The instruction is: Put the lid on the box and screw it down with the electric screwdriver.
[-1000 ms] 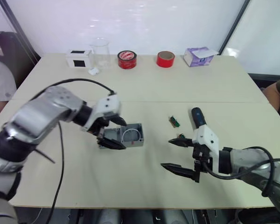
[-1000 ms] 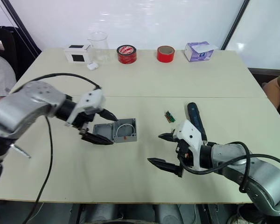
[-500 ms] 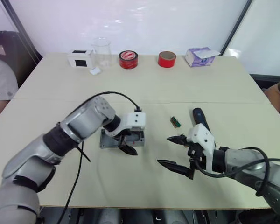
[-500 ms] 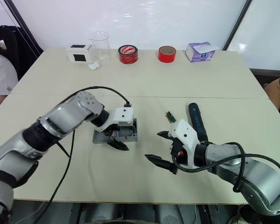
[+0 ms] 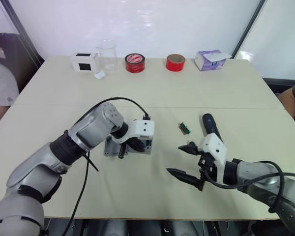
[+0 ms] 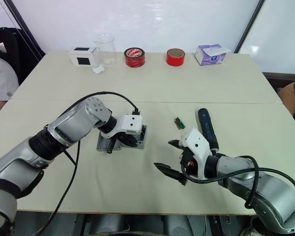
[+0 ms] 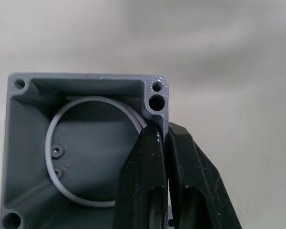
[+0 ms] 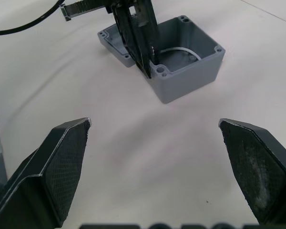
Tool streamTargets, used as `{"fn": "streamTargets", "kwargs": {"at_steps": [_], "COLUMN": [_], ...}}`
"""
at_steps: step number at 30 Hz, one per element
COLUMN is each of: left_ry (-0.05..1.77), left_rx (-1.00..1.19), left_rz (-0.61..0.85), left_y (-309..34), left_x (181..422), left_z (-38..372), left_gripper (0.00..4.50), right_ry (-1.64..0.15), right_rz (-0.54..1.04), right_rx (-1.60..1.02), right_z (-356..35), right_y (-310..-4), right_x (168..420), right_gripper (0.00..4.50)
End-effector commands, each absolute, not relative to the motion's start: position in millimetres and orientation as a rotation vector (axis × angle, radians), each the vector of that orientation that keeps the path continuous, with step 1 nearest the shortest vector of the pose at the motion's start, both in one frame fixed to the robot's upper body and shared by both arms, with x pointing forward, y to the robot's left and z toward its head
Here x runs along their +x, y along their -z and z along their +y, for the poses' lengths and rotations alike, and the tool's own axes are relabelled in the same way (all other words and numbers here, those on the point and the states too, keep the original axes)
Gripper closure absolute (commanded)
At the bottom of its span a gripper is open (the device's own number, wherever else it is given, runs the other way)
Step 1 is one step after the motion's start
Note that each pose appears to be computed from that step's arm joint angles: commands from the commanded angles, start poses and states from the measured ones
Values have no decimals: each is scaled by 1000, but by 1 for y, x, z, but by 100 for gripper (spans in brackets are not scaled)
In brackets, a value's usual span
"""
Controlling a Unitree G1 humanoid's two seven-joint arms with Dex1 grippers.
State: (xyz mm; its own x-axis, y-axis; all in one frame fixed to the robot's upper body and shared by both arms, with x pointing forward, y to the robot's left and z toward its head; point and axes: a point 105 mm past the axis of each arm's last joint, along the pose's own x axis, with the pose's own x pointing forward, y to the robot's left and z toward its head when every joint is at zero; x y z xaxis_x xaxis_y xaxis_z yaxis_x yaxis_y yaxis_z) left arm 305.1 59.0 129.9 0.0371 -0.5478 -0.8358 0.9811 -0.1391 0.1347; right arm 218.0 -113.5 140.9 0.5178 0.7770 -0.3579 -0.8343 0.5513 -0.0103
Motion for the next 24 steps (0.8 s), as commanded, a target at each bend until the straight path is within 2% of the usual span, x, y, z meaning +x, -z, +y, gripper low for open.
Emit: {"fn": "streamTargets", "kwargs": {"at_steps": [1, 6, 8, 11, 20, 24], "left_ry": [1550, 1833, 1935, 1978, 2041, 2074], "left_rx": [976, 1142, 1151, 1255, 1385, 1379], "left_rz": [546, 283, 240, 176, 137, 165], "left_y": [-142, -159, -161, -155, -144, -143], "left_x": [305, 294, 287, 296, 313, 311], "left_z": [55, 47, 48, 43, 34, 34], "left_gripper": [445, 445, 445, 445, 445, 445], "right_ry": [-986, -1023, -1030, -1027, -981, -968], "right_rz": [290, 317, 332, 349, 344, 344], "right_rx": [-178, -69, -48, -41, -20, -15], "right_z": [-114, -118, -118, -118, -117, -117], "right_y": [-153, -160, -159, -156, -152, -150], "right_x": [215, 207, 203, 199, 195, 193], "right_gripper": [0, 0, 0, 0, 0, 0]}}
